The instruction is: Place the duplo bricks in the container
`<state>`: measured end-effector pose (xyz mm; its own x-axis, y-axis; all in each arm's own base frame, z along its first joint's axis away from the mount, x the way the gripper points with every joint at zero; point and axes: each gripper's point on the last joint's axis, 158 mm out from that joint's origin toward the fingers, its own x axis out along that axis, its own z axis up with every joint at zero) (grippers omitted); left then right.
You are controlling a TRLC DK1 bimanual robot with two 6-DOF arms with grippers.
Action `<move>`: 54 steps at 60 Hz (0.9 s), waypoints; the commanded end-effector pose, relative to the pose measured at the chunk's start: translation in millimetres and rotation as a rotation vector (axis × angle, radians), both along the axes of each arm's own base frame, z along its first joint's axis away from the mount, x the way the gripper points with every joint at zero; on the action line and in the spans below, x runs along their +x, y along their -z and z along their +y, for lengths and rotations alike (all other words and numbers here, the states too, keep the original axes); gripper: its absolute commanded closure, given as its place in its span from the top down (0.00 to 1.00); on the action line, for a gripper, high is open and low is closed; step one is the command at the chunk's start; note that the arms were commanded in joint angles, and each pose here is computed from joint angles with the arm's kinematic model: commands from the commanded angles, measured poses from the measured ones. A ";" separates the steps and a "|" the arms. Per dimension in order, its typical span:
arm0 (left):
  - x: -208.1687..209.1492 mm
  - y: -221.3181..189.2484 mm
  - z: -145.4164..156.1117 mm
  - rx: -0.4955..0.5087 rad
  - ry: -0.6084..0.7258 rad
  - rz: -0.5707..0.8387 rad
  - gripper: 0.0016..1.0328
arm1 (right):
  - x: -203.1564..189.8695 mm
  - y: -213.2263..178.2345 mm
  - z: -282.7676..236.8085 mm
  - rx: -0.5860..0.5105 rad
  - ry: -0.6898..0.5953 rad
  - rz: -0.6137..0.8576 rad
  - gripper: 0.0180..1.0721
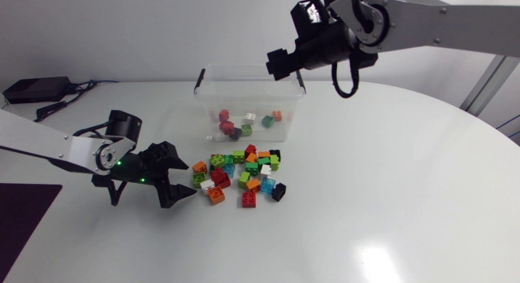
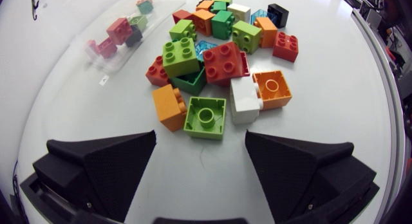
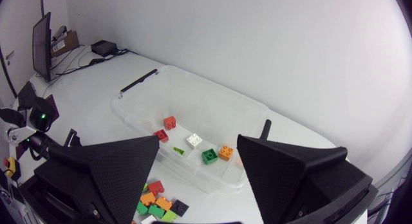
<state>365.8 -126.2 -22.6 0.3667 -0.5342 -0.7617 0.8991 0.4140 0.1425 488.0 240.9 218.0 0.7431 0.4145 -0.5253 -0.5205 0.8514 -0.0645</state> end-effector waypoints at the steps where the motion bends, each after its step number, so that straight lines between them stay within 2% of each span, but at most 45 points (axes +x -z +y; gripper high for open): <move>1: 5.3 -0.9 -3.7 -0.003 0.054 -0.018 0.93 | -21.1 12.5 -5.7 -0.018 -0.024 0.015 0.86; 13: 7.6 -4.5 -11.9 -0.011 0.108 -0.009 0.88 | -55.8 30.4 -27.8 -0.020 -0.031 0.045 0.86; 19: 7.4 -3.6 -16.4 -0.014 0.123 0.014 0.80 | -70.7 37.2 -35.5 -0.018 -0.035 0.056 0.86; 33: 4.7 -0.3 -14.3 -0.010 0.124 0.052 0.80 | -92.7 48.0 -43.7 -0.019 -0.045 0.077 0.86; 37: 3.3 1.7 -11.9 -0.010 0.119 0.067 0.75 | -96.5 51.3 -44.5 -0.017 -0.049 0.084 0.86; 54: -13.1 12.8 -11.0 -0.001 0.140 0.103 0.75 | -104.2 62.5 -47.2 -0.021 -0.054 0.097 0.86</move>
